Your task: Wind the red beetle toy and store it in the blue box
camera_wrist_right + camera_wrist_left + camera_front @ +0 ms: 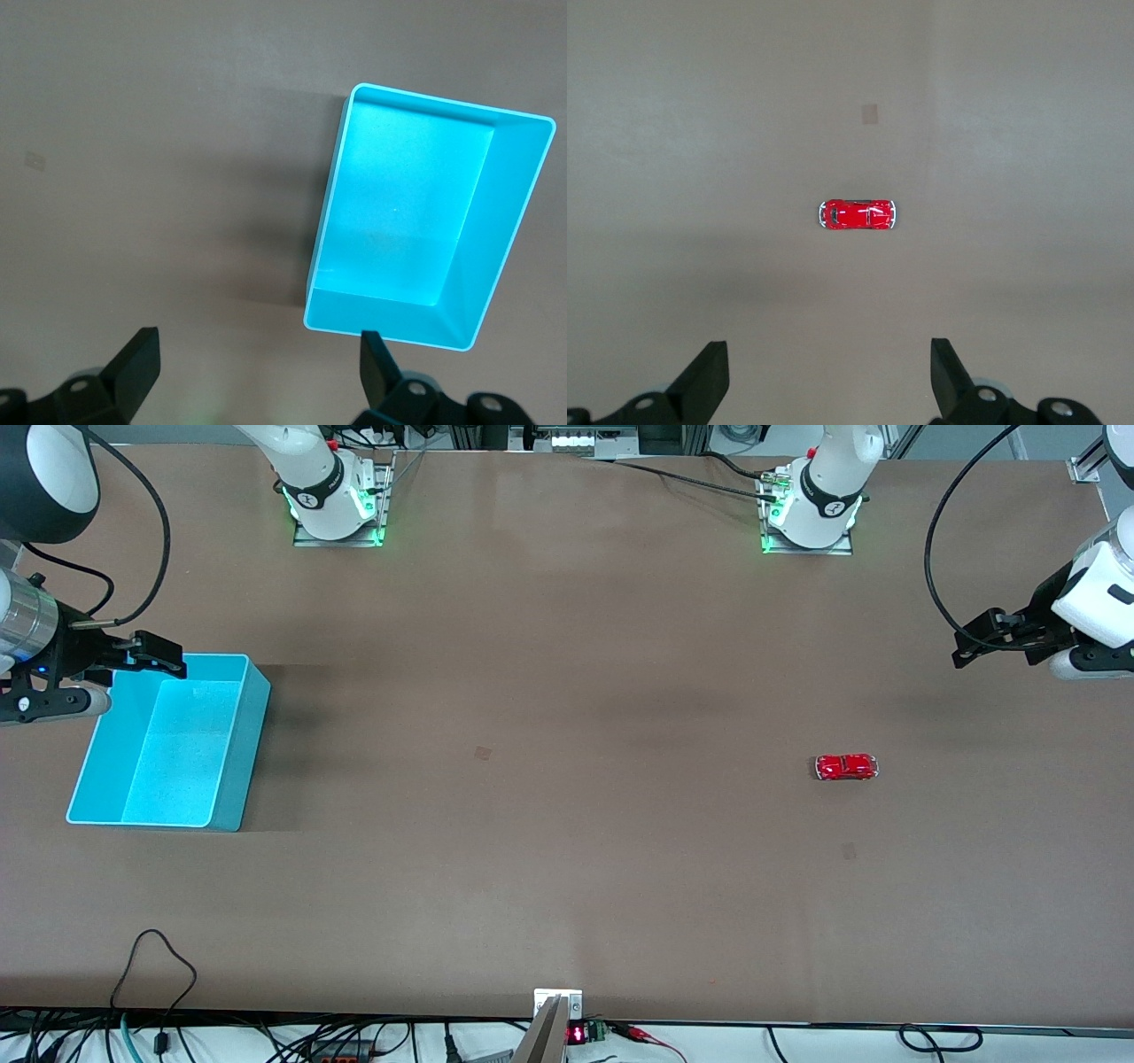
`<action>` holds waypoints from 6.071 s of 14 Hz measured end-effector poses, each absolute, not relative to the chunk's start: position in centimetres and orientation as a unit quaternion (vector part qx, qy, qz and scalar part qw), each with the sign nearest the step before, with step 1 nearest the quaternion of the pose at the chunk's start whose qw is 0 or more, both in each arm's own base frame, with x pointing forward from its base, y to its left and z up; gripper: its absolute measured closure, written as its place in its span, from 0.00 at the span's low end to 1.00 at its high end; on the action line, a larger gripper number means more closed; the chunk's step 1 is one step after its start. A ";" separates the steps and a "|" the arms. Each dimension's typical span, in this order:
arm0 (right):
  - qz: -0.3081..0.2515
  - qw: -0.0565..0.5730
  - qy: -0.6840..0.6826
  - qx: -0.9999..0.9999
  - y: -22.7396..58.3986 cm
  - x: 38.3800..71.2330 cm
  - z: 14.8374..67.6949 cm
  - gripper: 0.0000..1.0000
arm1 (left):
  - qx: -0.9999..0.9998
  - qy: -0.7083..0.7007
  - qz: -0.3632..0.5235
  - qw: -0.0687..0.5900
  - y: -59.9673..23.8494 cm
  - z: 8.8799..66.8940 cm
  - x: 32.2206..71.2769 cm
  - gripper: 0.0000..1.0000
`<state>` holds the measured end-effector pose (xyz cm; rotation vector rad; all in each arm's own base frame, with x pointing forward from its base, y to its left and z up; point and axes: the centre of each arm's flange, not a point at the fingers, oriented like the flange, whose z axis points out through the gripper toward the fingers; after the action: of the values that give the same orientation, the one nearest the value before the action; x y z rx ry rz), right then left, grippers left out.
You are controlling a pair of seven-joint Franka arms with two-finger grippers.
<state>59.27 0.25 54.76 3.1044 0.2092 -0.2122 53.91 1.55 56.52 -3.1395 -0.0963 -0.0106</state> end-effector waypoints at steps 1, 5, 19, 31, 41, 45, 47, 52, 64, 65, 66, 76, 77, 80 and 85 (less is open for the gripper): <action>-0.068 0.011 0.067 0.995 0.3 59.3 54.8 0.00 | -1.000 -0.031 -0.003 0.000 1.5 56.5 53.9 0.00; -0.068 0.011 0.067 0.995 0.3 59.3 54.8 0.00 | -1.000 -0.027 0.009 0.000 1.4 56.5 53.4 0.00; -0.068 0.012 0.067 0.995 0.2 59.3 54.8 0.00 | -0.902 0.420 0.091 -0.047 0.3 32.5 60.5 0.00; -0.068 0.012 0.070 0.995 0.4 59.3 54.8 0.00 | -0.760 0.649 0.023 -0.028 2.2 23.4 58.1 0.00; -0.068 0.012 0.073 0.995 0.8 59.2 54.8 0.00 | -0.725 0.689 -0.006 -0.005 1.6 19.4 56.2 0.00; -0.068 0.012 0.073 0.995 0.7 59.2 54.8 0.00 | -0.724 0.690 -0.003 -0.008 1.9 18.5 56.0 0.09; -0.068 0.012 0.070 0.995 0.4 59.2 54.8 0.00 | -0.724 0.690 -0.004 -0.008 1.9 18.5 56.0 0.15; -0.068 0.012 0.068 0.995 0.2 59.2 54.8 0.00 | -0.723 0.691 -0.007 -0.005 2.2 18.6 56.1 0.51; -0.069 0.012 0.068 0.995 0.2 59.2 54.8 0.00 | -0.697 0.717 -0.008 -0.004 2.7 18.6 56.1 0.55; -0.069 0.012 0.068 0.995 0.2 59.2 54.8 0.00 | -0.694 0.720 -0.008 -0.004 3.5 18.6 56.1 0.55; -0.069 0.012 0.068 0.995 0.2 59.2 54.8 0.00 | -0.692 0.722 -0.008 -0.004 4.6 18.6 56.1 0.55; -0.069 0.012 0.069 0.995 0.3 59.2 54.8 0.00 | -0.719 0.694 0.005 -0.028 14.2 17.6 55.1 0.23; -0.069 0.012 0.069 0.995 0.3 59.2 54.8 0.00 | -0.715 0.697 0.014 -0.045 13.8 18.6 55.8 0.13; -0.069 0.012 0.069 0.995 0.3 59.3 54.7 0.00 | -0.690 0.718 0.031 -0.085 10.8 26.2 59.3 0.00; -0.070 0.012 0.071 0.995 0.5 59.7 53.9 0.00 | -0.635 0.767 0.024 -0.087 2.7 38.2 61.6 0.00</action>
<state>59.71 0.52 53.93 3.1031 0.2202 -0.2184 61.56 2.66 38.20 -2.1154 2.5530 0.0798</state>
